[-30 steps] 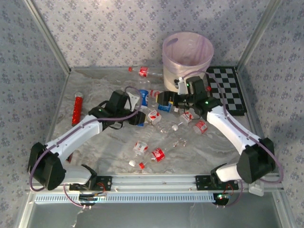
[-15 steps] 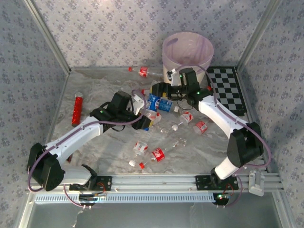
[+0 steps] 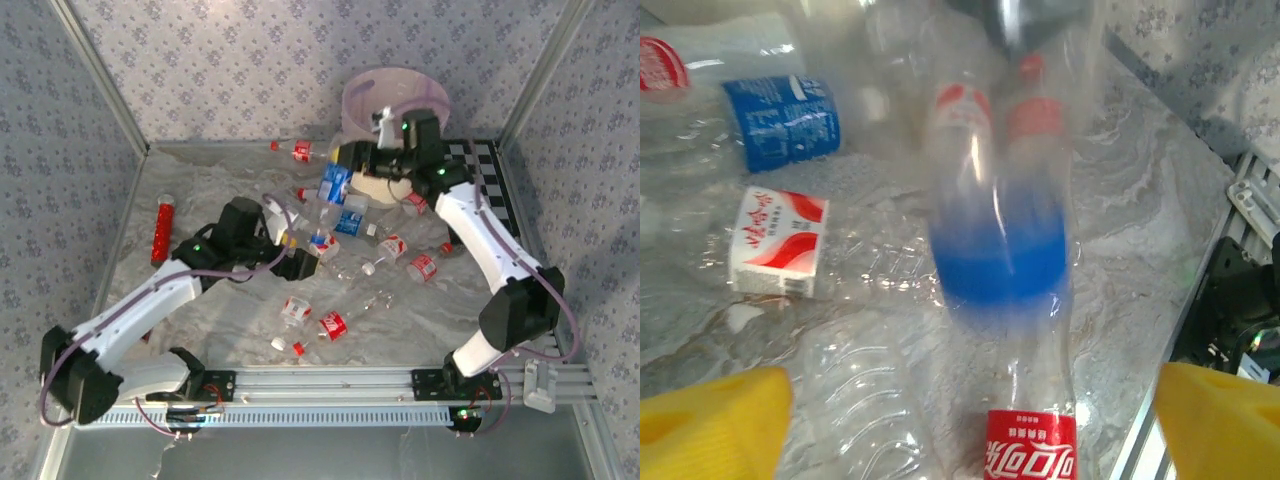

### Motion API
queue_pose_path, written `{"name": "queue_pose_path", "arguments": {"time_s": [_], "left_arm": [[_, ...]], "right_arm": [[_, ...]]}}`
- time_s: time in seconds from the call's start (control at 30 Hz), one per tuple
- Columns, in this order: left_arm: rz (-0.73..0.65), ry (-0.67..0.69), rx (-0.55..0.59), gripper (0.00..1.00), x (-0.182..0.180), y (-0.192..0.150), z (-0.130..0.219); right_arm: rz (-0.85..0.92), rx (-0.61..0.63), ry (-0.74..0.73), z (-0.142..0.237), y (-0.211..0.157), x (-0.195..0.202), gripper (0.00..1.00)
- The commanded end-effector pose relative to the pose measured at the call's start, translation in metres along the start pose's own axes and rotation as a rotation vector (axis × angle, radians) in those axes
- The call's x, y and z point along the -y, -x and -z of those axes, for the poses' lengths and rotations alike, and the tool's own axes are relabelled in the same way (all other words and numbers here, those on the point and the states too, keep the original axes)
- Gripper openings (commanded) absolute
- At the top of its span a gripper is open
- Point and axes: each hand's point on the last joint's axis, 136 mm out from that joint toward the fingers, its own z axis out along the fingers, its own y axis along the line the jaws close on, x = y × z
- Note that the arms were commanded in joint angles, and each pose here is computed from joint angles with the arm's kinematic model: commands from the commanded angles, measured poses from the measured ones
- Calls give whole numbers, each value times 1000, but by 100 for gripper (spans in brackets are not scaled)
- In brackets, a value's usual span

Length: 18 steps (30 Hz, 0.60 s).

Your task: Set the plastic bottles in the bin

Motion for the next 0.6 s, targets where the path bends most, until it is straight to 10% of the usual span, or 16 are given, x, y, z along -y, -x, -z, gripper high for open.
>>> {"name": "queue_pose_path", "arguments": {"time_s": [0.0,0.3,0.57], "left_arm": [[39,42,80,99,1,6,23],[157,120,147,97,-19,12,30],[309,186,179,92,-47,11,26]], "right_arm": [[187,165,-85,46,61,-22,41],[460,668,-375,132,182,1,22],[606,712,-512,129,208,36,14]]}}
